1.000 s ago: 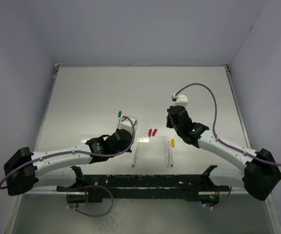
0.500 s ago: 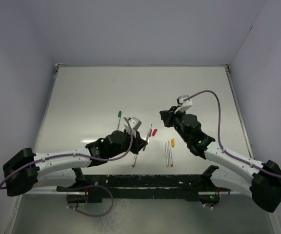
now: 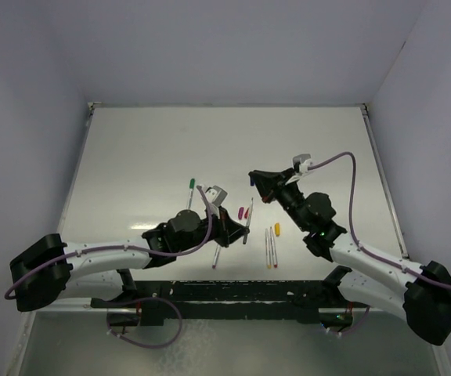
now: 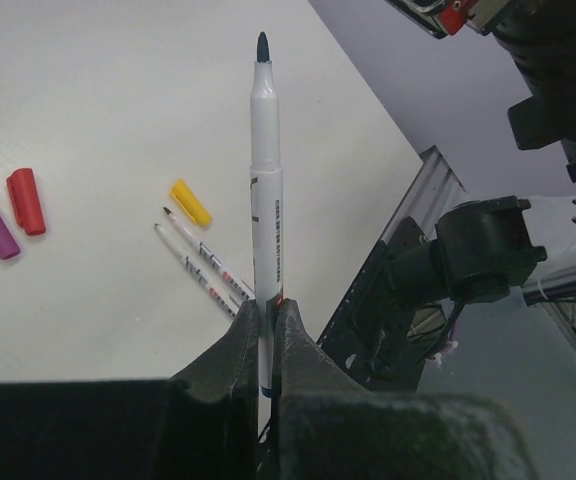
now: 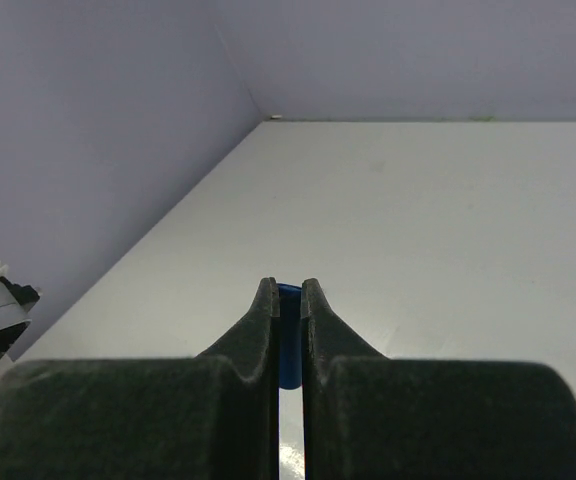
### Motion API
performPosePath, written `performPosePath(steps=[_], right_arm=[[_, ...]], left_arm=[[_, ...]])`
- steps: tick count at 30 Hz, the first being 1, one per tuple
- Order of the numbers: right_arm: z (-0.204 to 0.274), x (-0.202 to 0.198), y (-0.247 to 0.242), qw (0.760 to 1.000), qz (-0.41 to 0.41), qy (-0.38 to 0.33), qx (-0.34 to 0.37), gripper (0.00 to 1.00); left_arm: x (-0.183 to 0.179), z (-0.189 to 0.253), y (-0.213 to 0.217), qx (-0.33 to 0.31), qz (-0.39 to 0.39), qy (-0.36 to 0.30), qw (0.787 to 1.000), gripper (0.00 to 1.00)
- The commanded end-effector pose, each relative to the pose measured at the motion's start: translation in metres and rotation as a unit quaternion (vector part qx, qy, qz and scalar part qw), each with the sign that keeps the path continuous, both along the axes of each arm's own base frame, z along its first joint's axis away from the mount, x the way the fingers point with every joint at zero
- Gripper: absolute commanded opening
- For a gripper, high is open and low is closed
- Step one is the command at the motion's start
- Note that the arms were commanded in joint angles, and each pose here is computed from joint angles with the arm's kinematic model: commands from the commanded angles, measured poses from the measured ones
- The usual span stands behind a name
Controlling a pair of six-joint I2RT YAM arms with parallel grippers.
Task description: Insert the pens into the pen caps
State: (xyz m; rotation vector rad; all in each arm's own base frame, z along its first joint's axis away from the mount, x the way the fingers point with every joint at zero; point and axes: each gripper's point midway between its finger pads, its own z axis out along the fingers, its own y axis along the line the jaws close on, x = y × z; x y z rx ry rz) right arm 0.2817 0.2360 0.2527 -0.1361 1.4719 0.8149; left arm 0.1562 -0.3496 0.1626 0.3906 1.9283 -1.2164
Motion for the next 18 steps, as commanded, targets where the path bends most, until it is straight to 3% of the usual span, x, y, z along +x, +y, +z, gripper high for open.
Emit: performPosePath(steps=[1,18], right_arm=[[0.039,-0.013,0.004,0.997,0.030,-0.056,0.051,0.00],[0.044,-0.029,0.000,0.992,0.052,-0.050,0.102,0.00]], left_arm=[[-0.003,0.036,-0.009,-0.083,-0.010,-0.013,0.996,0.00],[0.004,0.034,-0.004,-0.089,0.015,-0.019,0.996,0.00]])
